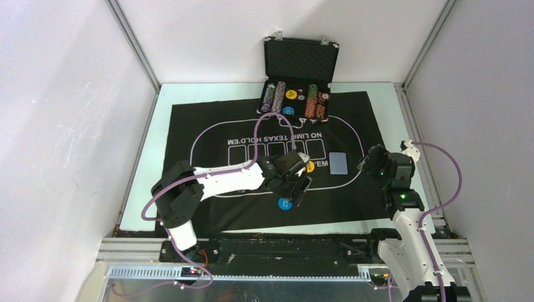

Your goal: Distribute texas hold em gaming equipment

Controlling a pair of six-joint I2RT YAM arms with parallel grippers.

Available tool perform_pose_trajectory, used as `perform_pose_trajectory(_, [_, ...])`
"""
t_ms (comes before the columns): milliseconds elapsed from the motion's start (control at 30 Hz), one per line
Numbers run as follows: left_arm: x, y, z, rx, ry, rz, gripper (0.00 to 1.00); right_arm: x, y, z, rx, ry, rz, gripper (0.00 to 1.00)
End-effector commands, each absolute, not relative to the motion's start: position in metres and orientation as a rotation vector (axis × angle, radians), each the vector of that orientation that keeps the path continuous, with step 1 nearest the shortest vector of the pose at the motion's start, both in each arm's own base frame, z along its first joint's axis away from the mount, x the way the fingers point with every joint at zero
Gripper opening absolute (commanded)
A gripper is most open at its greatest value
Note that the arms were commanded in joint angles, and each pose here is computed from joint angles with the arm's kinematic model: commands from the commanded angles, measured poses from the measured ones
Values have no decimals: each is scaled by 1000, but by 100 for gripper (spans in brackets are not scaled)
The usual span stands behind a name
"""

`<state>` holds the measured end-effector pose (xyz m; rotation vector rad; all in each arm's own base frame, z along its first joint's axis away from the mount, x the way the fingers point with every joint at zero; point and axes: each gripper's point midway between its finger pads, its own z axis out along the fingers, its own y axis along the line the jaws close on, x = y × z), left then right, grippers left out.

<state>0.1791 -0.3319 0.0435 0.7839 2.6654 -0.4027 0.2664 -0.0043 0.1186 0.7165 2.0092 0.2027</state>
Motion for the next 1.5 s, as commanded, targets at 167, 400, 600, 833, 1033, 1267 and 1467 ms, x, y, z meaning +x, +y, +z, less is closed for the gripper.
perform_pose_trajectory(167, [241, -384, 117, 745, 2408, -467, 100, 272, -1, 132, 693, 1959, 239, 100])
perform_pose_trajectory(400, [300, -403, 98, 706, 2430, -475, 100, 273, 1, 130, 690, 1972, 255, 100])
perform_pose_trajectory(600, [318, -412, 71, 751, 2466, -420, 98, 274, 0, 127, 697, 1979, 244, 100])
perform_pose_trajectory(833, [328, -416, 43, 762, 2510, -344, 89, 277, 1, 123, 698, 1993, 251, 100])
perform_pose_trajectory(1033, [326, -414, 27, 781, 2543, -303, 83, 278, 1, 120, 702, 2000, 247, 100])
perform_pose_trajectory(1267, [318, -405, 10, 810, 2570, -213, 75, 277, -1, 119, 707, 1997, 241, 100])
perform_pose_trajectory(1467, [310, -412, 1, 847, 2579, -227, 71, 277, -2, 119, 712, 1994, 230, 100])
